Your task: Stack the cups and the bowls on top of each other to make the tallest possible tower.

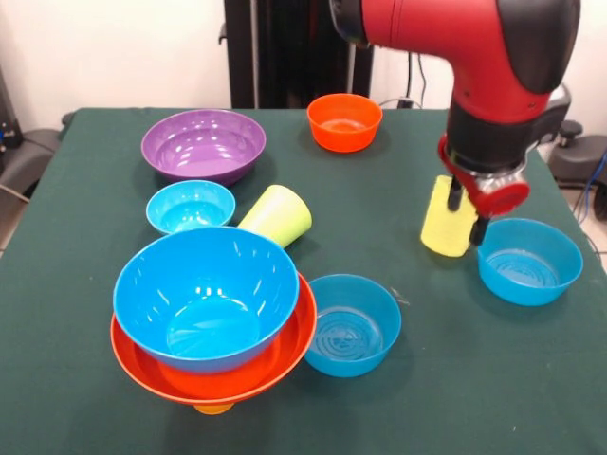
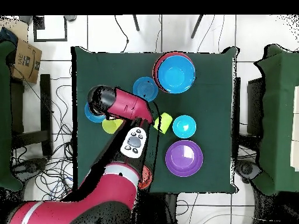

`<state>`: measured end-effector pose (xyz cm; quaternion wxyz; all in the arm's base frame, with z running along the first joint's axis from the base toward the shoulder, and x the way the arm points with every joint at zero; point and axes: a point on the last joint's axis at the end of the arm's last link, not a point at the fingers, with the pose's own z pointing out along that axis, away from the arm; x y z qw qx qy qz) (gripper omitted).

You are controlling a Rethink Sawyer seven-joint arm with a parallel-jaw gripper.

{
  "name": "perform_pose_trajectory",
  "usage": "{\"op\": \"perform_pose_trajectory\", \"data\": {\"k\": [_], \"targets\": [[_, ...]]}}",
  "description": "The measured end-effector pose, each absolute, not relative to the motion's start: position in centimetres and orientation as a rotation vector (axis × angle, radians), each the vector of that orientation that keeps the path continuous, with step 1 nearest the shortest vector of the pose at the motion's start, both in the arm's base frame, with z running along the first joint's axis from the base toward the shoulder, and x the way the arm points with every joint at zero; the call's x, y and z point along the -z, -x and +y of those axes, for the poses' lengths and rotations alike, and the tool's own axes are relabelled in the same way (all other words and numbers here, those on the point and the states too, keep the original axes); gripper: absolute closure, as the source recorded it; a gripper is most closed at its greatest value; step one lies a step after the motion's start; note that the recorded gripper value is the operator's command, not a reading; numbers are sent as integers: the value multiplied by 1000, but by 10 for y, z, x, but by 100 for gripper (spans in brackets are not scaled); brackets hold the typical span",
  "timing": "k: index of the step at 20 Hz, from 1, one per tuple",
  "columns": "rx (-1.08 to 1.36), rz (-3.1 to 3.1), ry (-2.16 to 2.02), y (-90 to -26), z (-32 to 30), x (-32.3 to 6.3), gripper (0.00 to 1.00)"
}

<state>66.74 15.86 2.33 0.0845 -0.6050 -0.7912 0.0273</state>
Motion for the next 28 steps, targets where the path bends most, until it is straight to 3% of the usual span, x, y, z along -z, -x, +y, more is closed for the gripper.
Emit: {"op": "perform_pose_trajectory", "data": {"k": [7, 14, 28], "targets": [[-44, -2348, 1760, -680, 172, -80, 0], [4, -2371, 1771, -694, 174, -110, 0], [-27, -2357, 1763, -690, 172, -92, 0]]}}
